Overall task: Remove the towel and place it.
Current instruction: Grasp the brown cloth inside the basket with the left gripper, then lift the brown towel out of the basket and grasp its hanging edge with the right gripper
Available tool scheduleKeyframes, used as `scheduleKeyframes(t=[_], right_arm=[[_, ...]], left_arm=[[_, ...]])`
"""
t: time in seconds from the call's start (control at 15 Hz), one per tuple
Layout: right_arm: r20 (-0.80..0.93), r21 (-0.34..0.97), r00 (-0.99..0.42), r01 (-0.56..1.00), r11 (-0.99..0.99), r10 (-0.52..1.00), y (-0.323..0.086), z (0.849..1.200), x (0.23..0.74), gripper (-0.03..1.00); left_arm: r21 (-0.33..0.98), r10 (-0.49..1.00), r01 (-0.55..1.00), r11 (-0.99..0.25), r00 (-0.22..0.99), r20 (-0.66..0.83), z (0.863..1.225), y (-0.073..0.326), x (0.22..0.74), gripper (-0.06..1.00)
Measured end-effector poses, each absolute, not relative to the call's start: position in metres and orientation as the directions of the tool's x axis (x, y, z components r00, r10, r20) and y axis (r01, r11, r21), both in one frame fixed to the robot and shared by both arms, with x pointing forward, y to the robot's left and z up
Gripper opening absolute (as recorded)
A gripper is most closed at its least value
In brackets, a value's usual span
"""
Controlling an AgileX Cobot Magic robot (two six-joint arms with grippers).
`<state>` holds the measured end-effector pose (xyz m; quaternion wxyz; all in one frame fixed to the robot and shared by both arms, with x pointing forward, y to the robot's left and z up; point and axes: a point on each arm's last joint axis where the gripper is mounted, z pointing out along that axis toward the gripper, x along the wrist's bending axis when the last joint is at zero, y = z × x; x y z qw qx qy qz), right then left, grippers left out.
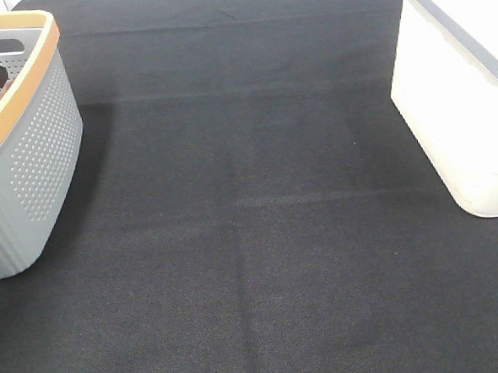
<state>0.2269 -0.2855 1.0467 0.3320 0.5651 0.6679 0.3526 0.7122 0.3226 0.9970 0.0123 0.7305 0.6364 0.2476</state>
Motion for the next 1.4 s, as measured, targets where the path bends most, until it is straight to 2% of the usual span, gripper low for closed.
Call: scheduleKeyframes(t=[0.13,0.27,0.33,0.67,1.07,1.4], right_arm=[[-0.039,0.847,-0.145,0.52,0.11,0.989,-0.285,1.047,0.227,0.74],[-0.031,0.848,-0.151,0.519,0.105,0.988,-0.284,1.047,0.227,0.74],[-0.031,0.848,-0.151,0.519,0.105,0.988,-0.284,1.047,0.227,0.74],[-0.027,0.849,-0.153,0.519,0.104,0.988,-0.284,1.047,0.227,0.74],[-0.027,0.849,-0.153,0.519,0.104,0.988,-0.284,1.047,0.227,0.74],[-0.027,0.849,-0.153,0.519,0.104,0.988,-0.284,1.047,0.227,0.74]], left_arm=[[0.346,0.935,0.918,-0.194,0.067,0.347,0.995,0.322,0.714,0.57],[0.346,0.935,0.917,-0.197,0.07,0.346,0.992,0.322,0.716,0.47],[0.346,0.935,0.917,-0.197,0.07,0.346,0.992,0.322,0.716,0.47],[0.348,0.914,0.908,-0.232,0.08,0.398,0.995,0.326,0.718,0.02],[0.297,0.906,0.929,-0.22,0.081,0.416,0.999,0.329,0.711,0.0],[0.439,0.939,0.882,-0.172,0.012,0.344,1.067,0.324,0.689,0.0]])
